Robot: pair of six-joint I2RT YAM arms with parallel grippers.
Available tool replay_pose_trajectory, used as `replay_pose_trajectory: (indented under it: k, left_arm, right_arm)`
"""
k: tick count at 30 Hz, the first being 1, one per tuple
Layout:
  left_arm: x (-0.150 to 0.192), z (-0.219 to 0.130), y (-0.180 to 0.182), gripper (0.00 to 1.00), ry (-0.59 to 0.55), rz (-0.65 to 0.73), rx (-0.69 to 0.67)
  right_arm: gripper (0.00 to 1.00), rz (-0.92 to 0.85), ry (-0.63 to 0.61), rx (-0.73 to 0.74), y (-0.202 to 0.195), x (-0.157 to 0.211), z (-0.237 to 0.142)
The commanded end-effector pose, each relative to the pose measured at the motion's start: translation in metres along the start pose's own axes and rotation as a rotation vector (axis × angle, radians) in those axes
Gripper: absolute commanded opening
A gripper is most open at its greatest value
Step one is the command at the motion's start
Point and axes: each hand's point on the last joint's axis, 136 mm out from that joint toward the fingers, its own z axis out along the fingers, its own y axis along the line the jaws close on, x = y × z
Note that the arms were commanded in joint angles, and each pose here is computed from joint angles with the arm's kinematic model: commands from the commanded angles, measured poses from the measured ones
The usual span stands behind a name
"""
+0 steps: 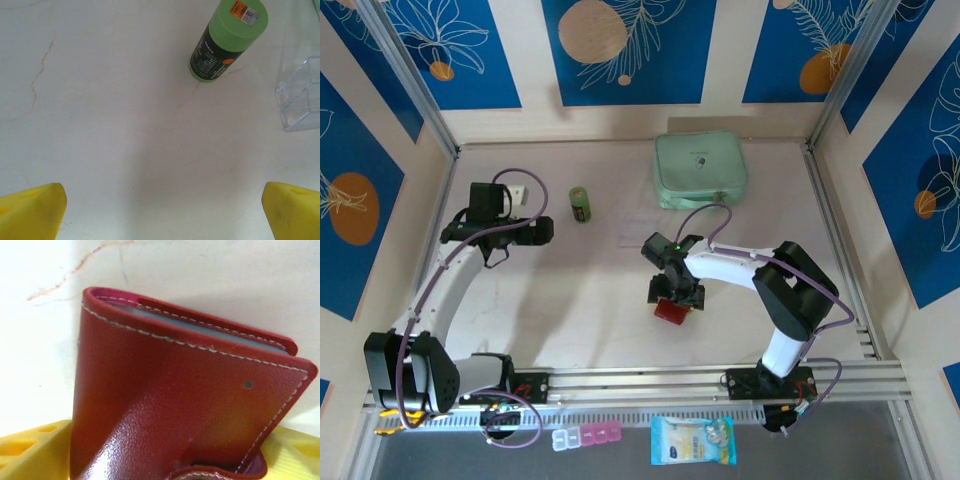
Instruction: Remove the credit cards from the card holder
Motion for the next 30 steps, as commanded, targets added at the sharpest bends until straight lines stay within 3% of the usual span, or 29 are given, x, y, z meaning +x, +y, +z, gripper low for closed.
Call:
replay_pose_trajectory:
  k: [1, 10, 18, 30]
  left_arm:
    - [0.004, -0.004, -0.001, 1.00, -0.002, 0.008, 0.000]
    - [0.004, -0.004, -0.001, 1.00, -0.003, 0.009, -0.003]
    - [0.007, 0.000, -0.001, 1.00, 0.017, 0.006, 0.002]
    - [0.013, 0.006, -0.014, 1.00, 0.052, -0.011, 0.069]
  right_arm:
    - [0.78, -0.006, -0.007, 0.002, -0.002, 0.003, -0.001]
    - [0.76, -0.085, -0.038, -0.019, 0.025, 0.001, -0.016]
    - [0.77, -0.209, -0.031, -0.065, 0.082, -0.001, -0.018]
    - [0.77, -0.421, 0.075, -0.032, 0.110, 0.037, -0.003]
